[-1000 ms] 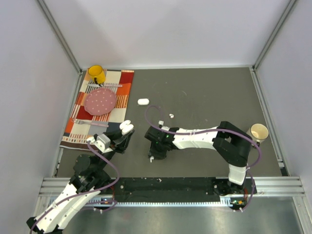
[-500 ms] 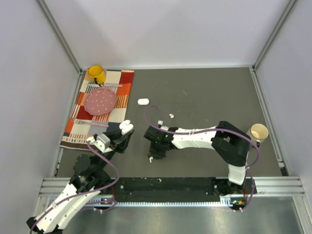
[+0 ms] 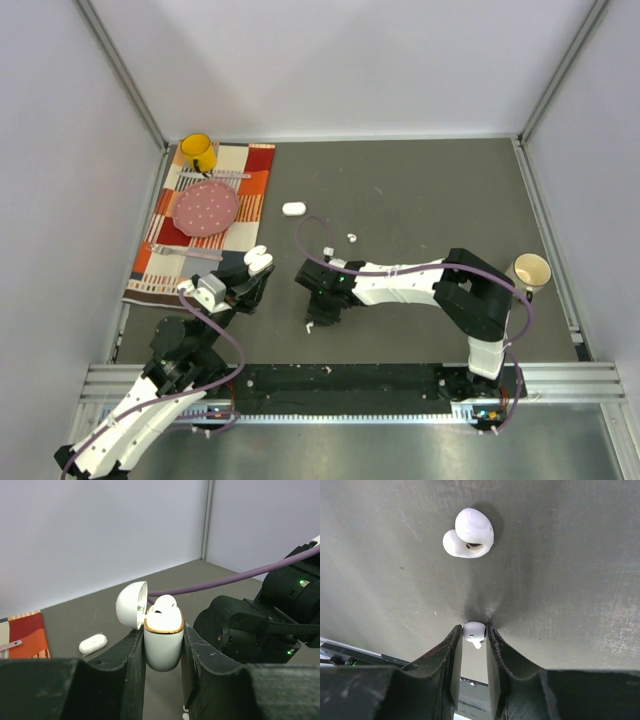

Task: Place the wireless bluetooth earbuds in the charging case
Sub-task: Pick up the earbud from the center of the board, then place the earbud in the charging case.

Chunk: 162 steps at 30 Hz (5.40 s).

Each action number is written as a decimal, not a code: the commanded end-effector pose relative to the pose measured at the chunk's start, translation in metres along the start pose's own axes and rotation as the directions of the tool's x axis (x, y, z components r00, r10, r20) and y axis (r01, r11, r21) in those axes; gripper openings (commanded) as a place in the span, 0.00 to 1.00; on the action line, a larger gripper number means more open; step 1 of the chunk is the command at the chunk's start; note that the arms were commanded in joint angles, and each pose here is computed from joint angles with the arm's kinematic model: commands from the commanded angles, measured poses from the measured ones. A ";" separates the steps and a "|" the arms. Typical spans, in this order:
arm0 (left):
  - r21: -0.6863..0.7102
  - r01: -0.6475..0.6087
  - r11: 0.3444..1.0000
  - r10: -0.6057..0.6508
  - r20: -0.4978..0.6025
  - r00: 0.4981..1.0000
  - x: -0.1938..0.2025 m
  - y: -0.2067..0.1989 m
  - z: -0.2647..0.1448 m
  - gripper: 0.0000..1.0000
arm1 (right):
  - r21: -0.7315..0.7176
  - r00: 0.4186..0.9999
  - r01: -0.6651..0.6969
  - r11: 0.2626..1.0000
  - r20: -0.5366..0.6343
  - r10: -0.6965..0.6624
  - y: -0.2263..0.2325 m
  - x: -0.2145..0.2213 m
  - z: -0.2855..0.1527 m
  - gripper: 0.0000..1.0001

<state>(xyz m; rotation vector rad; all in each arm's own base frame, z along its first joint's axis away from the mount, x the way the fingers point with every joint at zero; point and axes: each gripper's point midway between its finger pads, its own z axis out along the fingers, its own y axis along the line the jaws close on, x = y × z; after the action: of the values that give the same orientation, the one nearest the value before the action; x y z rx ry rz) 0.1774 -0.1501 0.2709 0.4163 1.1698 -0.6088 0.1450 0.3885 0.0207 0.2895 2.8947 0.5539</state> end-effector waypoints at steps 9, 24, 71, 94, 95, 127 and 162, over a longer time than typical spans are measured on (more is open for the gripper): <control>-0.001 0.006 1.000 -0.005 0.230 0.973 -0.063 0.001 -0.019 0.00 | 0.002 0.998 0.033 0.999 0.048 -0.033 0.003 -0.012 0.000 0.08; -0.008 0.017 1.000 -0.015 0.242 0.970 -0.061 0.002 -0.017 0.00 | -0.161 0.893 0.042 0.986 0.449 0.036 0.009 -0.082 -0.083 0.00; 0.235 0.049 0.971 -0.107 0.238 0.965 -0.048 -0.044 0.042 0.00 | -0.509 0.456 0.812 0.287 0.859 0.233 0.109 -0.076 -0.362 0.00; 0.239 0.060 0.969 -0.117 0.231 0.966 -0.048 -0.045 0.042 0.00 | -0.494 0.471 0.848 0.192 0.869 0.155 0.133 -0.055 -0.352 0.00; 0.237 0.062 0.969 -0.118 0.229 0.966 -0.047 -0.045 0.042 0.00 | -0.499 0.476 0.845 0.193 0.866 0.154 0.134 -0.055 -0.351 0.00; 0.260 0.072 0.963 -0.133 0.226 0.965 -0.049 -0.049 0.045 0.00 | -0.518 0.514 0.820 0.241 0.854 0.085 0.148 -0.053 -0.309 0.00; 0.262 0.080 0.962 -0.145 0.240 0.960 -0.052 -0.049 0.045 0.00 | -0.504 0.524 0.818 0.276 0.852 0.003 0.142 -0.047 -0.283 0.00</control>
<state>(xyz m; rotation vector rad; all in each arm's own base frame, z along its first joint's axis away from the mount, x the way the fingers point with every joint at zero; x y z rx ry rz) 0.1746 -0.2108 0.2971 0.5081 0.9993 -0.8761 0.1581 0.4064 0.3358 -0.4311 1.3627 1.3707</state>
